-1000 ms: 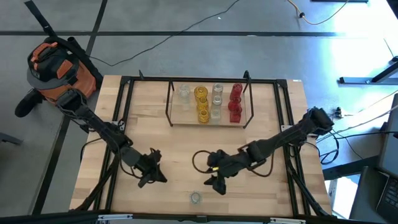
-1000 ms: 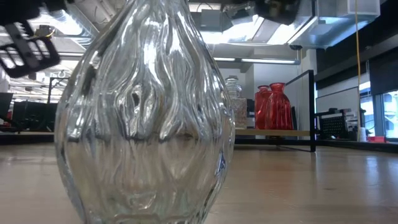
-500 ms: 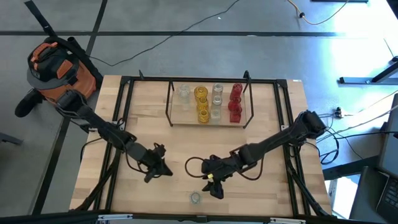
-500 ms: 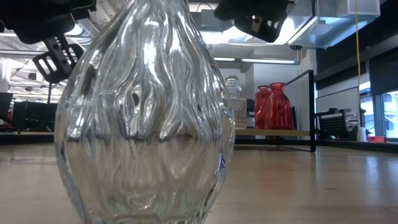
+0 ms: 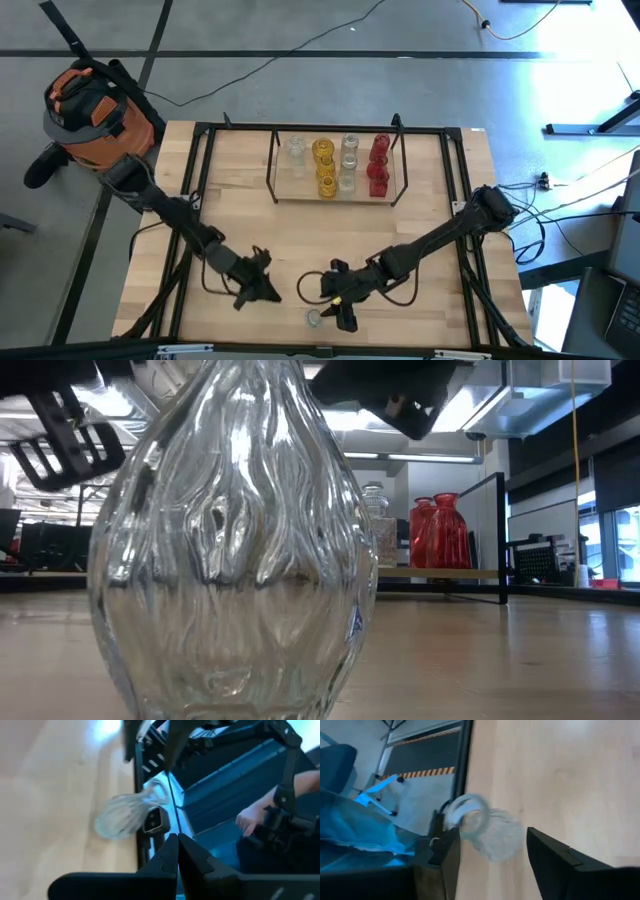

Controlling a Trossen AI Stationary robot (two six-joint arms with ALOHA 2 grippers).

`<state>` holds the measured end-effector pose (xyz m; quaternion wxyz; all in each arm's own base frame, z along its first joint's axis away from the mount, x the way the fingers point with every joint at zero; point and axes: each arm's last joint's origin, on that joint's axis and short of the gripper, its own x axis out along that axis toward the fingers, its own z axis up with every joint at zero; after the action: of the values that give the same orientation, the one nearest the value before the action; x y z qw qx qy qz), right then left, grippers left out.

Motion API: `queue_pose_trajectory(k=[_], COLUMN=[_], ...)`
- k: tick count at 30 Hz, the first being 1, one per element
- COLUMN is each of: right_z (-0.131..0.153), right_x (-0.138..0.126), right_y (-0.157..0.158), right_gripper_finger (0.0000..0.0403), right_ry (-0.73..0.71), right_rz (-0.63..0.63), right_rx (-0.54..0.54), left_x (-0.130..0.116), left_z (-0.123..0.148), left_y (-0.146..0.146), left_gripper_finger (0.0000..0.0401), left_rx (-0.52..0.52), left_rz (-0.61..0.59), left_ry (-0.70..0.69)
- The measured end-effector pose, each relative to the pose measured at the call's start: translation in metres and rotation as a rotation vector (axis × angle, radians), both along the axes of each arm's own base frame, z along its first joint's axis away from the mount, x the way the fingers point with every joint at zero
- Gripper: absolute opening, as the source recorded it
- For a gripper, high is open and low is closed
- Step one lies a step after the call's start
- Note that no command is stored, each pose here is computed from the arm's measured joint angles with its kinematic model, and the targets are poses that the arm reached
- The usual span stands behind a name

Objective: Sort vases onto shelf
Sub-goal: Put the transparent vase on the shelf aligned with the other transparent vases

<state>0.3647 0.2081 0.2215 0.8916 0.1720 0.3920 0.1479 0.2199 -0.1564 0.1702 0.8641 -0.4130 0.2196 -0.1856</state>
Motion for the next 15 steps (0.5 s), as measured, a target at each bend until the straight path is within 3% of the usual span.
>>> queue_pose_trajectory(k=[7, 15], right_z=[-0.015, -0.02], right_x=[-0.004, -0.008], right_y=[0.02, 0.034], right_gripper_finger=[0.0144, 0.0135], right_ry=[-0.02, -0.099], right_rz=[0.003, -0.008], right_rx=[-0.034, -0.15], left_x=[0.019, 0.054], left_z=[-0.007, -0.031], left_y=[-0.042, -0.069], left_gripper_finger=[0.0, 0.0], left_rx=[0.126, 0.139], left_rz=[0.023, 0.079], left_ry=[-0.044, 0.008])
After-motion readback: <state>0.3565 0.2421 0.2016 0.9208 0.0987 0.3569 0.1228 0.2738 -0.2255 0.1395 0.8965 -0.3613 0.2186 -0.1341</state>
